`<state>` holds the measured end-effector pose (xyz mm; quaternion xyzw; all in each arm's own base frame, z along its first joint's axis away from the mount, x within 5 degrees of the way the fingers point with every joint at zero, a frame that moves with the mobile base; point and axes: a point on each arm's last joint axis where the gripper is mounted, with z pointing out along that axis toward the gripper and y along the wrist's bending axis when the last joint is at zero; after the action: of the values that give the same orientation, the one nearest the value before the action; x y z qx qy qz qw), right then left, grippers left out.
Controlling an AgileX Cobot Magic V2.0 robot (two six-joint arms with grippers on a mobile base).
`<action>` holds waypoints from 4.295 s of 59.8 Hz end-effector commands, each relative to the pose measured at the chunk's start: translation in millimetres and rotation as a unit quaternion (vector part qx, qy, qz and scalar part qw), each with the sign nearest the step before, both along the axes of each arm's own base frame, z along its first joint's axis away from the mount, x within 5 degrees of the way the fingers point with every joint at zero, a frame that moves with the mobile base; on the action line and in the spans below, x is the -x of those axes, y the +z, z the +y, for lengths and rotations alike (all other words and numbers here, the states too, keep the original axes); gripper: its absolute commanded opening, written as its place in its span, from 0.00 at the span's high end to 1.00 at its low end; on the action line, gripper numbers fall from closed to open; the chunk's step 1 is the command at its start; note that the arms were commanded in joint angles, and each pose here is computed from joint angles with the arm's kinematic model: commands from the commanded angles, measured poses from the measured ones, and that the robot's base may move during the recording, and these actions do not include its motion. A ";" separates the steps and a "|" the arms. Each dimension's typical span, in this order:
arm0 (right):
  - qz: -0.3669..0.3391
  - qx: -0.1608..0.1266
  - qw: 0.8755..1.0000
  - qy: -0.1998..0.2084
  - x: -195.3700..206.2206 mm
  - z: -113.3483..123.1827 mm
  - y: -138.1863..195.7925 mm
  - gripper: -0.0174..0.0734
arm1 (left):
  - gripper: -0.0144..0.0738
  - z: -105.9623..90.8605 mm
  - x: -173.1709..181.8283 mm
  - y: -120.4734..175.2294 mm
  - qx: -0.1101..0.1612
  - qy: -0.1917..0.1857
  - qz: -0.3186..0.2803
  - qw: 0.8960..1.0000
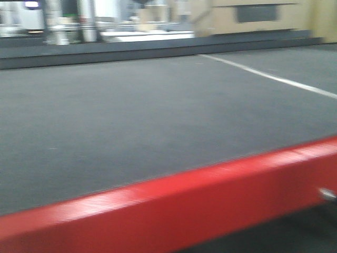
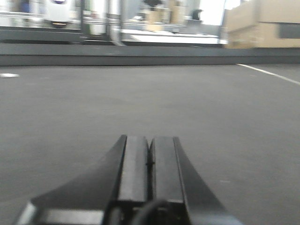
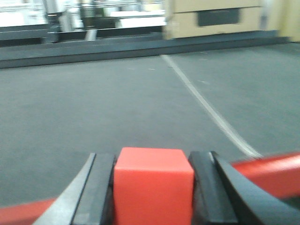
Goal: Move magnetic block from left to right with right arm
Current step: 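Drive the base away from the table carrying the red cube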
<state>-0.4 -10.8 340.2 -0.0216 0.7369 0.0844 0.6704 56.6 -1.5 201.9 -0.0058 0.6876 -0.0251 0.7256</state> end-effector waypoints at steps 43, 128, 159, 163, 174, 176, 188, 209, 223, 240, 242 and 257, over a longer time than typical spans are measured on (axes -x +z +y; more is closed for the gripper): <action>-0.046 -0.001 0.999 0.001 0.5 0.4 14.4 0.70 | 0.97 0.2 1.6 6.0 0.003 0.001 -0.048 0.999; -0.046 -0.001 0.999 0.001 0.5 0.4 14.4 0.70 | 0.97 0.2 1.6 6.0 0.003 0.001 -0.048 0.999; -0.045 0.000 0.999 0.001 0.3 0.4 14.3 0.70 | 0.97 0.2 1.6 6.0 0.003 0.001 -0.048 0.999; -0.045 0.000 0.999 0.001 0.3 0.4 14.3 0.70 | 0.97 0.2 1.6 6.0 0.003 0.001 -0.048 0.999; -0.045 0.000 0.999 0.001 0.3 0.4 14.3 0.70 | 0.97 0.2 1.6 6.0 0.003 0.001 -0.048 0.999; -0.045 0.000 0.999 0.001 0.3 0.4 14.3 0.70 | 0.97 0.2 1.6 6.0 0.003 0.001 -0.048 0.999; -0.045 0.000 0.999 0.001 0.3 0.4 14.3 0.70 | 0.97 0.2 1.6 6.0 0.003 0.001 -0.048 0.999; -0.045 0.000 0.999 0.001 0.3 0.4 14.3 0.70 | 0.97 0.2 1.6 6.0 0.003 0.001 -0.048 0.999; -0.045 0.000 0.999 0.001 0.3 0.4 14.3 0.70 | 0.97 0.2 1.6 6.0 0.003 0.001 -0.048 0.999; -0.045 0.000 0.999 0.001 0.3 0.4 14.3 0.70 | 0.97 0.2 1.6 6.0 0.003 0.001 -0.048 0.999; -0.045 0.000 0.999 0.001 0.3 0.4 14.3 0.70 | 0.97 0.2 1.6 6.0 0.003 0.001 -0.048 0.999; -0.045 0.000 0.999 0.001 0.3 0.4 14.3 0.70 | 0.97 0.2 1.6 6.0 0.003 0.001 -0.048 0.999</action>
<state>-0.4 -10.9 339.5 -0.0220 0.7392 0.0832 0.6680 56.6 -1.5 201.9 -0.0058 0.6876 -0.0251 0.7256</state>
